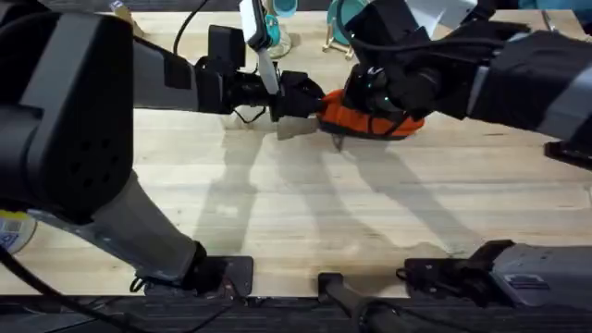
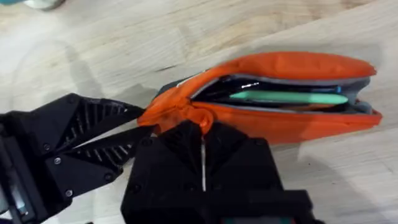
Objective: Unzip the bag, pick up the pens from the table one at a time and place them inside, then zip the bag closed.
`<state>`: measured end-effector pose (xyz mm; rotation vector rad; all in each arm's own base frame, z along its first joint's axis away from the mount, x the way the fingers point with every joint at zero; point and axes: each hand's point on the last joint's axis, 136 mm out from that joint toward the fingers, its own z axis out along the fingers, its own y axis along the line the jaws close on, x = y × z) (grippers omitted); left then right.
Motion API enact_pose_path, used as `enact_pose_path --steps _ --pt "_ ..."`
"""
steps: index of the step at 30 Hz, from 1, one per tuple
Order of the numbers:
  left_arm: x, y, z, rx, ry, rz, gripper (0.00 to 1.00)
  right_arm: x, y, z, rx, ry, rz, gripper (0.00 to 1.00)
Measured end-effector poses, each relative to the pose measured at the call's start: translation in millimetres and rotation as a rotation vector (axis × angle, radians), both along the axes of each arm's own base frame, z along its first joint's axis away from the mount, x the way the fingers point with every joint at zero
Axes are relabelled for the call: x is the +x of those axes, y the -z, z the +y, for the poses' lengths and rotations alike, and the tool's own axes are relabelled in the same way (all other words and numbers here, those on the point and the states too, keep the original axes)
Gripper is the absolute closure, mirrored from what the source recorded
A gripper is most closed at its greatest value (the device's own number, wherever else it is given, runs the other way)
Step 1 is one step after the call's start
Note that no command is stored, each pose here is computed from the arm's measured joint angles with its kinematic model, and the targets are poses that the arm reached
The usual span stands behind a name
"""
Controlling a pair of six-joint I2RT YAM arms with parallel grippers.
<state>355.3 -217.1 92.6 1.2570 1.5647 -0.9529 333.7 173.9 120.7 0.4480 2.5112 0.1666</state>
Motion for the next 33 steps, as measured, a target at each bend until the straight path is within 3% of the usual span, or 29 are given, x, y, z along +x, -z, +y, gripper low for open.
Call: enact_pose_path --steps 7,15,25,33 --pt "-0.6 -0.5 -0.4 -0.003 0.004 0.0 0.96 -2.4 -17.4 -16.4 0.003 0.002 -0.014 0.969" --pt "-1.6 -1.1 -1.0 -0.007 0.009 0.001 0.96 -11.7 -9.5 -55.1 -0.033 0.07 0.079 0.971" --pt "-0.7 -0.6 -0.3 -0.004 0.004 0.0 0.96 -17.2 -34.4 -85.8 -0.04 0.11 0.041 0.971" --pt "-0.6 -0.5 -0.3 -0.003 0.004 0.0 0.96 -26.2 -35.4 -107.7 -0.071 0.131 0.077 0.971"
